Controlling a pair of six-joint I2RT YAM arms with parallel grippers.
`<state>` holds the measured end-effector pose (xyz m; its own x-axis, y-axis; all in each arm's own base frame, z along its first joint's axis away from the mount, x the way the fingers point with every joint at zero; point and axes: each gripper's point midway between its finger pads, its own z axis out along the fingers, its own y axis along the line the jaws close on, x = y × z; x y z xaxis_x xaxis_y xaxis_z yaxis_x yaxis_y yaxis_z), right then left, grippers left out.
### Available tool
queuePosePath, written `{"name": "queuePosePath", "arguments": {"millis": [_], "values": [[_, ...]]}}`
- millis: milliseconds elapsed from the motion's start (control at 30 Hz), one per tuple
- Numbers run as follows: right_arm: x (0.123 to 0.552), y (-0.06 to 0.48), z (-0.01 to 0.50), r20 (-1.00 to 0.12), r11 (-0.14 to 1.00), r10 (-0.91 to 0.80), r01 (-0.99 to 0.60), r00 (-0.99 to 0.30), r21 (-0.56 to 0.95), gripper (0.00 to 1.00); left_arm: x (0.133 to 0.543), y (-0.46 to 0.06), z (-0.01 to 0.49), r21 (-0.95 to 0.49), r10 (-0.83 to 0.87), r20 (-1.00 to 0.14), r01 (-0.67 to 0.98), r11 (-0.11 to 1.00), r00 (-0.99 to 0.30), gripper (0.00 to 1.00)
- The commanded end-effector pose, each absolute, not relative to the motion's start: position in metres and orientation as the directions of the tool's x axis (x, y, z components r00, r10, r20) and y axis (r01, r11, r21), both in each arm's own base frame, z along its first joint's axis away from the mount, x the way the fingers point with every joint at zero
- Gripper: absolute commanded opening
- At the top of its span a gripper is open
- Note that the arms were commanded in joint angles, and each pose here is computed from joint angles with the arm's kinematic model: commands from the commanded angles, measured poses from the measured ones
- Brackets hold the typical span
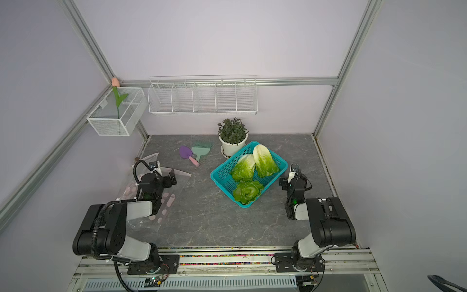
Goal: Put the chinese cabbages into a zipper bag and zip it
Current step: Adjust the basket at the center of the board.
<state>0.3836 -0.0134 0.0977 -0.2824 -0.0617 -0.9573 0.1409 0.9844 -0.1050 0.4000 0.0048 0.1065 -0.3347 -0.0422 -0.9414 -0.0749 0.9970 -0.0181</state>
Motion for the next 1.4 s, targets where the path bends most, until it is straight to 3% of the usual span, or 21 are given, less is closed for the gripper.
{"name": "queuePosePath", "arguments": {"millis": [0,600,667,767,900,1067,1167,1267,1367], "values": [[0.379,-0.004,0.103,-0.969,0.989,-0.092,0.094,-0.23,-0.116,0.89,0.406,0.008,0.113,-0.016,-0.043,-0.947,-0.087,0.996,-0.317,0.99],[0.384,-0.003,0.1,-0.962,0.989,-0.096,0.087,-0.257,-0.122,0.88,0.407,0.008,0.113,-0.016,-0.043,-0.948,-0.086,0.996,-0.317,0.99],[0.387,-0.016,0.101,-0.96,0.979,-0.066,0.17,-0.274,-0.116,0.89,0.407,0.008,0.113,-0.015,-0.042,-0.948,-0.086,0.996,-0.317,0.99],[0.389,-0.021,0.097,-0.954,0.982,-0.036,0.169,-0.298,-0.089,0.89,0.407,0.011,0.113,-0.022,-0.054,-0.946,-0.104,0.994,-0.318,1.0],[0.379,-0.017,0.11,-0.967,0.978,-0.067,0.175,-0.245,-0.112,0.88,0.404,-0.007,0.125,0.032,0.025,-0.959,-0.018,0.999,-0.283,0.99],[0.362,-0.015,0.14,-0.978,0.95,-0.136,0.258,-0.157,-0.174,0.88,0.392,-0.02,0.167,0.095,0.06,-0.948,-0.099,0.991,-0.312,0.99],[0.361,-0.005,0.156,-0.956,0.943,-0.15,0.255,-0.254,-0.216,0.89,0.38,-0.02,0.192,0.018,-0.026,-0.956,-0.148,0.989,-0.291,0.99],[0.343,-0.011,0.16,-0.88,0.933,0.063,0.342,-0.47,-0.115,0.88,0.365,-0.009,0.214,-0.083,-0.156,-0.946,-0.255,0.963,-0.282,1.0],[0.34,0.023,0.18,-0.821,0.983,0.108,0.185,-0.56,0.003,0.88,0.35,-0.004,0.226,-0.17,-0.273,-0.909,-0.317,0.933,-0.316,0.99]]}}
